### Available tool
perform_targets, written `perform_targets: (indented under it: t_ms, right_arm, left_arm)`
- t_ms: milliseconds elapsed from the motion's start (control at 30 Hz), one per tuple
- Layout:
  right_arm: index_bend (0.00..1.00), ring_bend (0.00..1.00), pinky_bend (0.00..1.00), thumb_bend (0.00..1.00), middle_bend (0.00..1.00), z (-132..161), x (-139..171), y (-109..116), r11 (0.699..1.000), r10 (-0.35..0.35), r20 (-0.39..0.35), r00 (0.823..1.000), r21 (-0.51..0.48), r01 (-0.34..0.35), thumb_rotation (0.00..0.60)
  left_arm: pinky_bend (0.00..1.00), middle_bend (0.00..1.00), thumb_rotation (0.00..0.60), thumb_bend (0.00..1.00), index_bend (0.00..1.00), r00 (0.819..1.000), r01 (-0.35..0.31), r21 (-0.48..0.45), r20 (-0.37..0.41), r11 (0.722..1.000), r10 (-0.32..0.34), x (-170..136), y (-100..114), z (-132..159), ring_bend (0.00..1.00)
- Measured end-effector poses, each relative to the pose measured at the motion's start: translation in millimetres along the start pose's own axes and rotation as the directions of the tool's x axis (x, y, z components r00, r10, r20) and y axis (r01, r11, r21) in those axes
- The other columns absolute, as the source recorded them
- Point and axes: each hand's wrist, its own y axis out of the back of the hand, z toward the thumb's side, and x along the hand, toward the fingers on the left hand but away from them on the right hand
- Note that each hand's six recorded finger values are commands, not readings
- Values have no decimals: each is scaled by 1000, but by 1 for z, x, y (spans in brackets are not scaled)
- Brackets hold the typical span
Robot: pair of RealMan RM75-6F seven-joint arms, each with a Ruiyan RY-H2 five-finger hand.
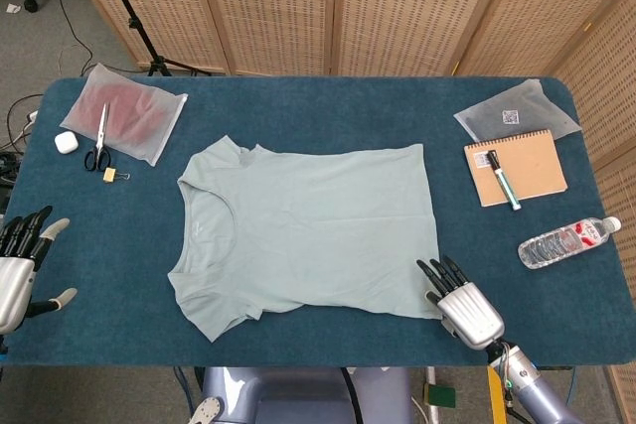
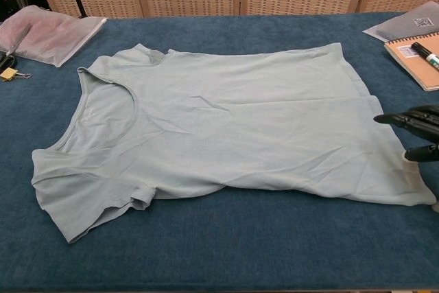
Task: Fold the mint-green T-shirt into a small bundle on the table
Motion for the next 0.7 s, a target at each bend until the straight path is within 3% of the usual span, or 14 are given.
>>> perform_targets:
  t_ms: [267, 700]
  right_arm:
    - [602, 0, 0, 421, 0, 4, -6, -1, 1000, -6, -12, 1000, -11, 6, 600]
    - [642, 0, 0, 524, 0, 4, -11, -4, 1000, -14, -20, 1000, -27, 13, 600]
  left_arm:
    - [0, 0, 600, 0, 0, 1000, 4, 3, -4, 1000, -4, 1, -1, 0, 0]
    - [0, 0, 600, 0, 0, 1000, 9, 12, -6, 1000, -9, 2, -4, 0, 0]
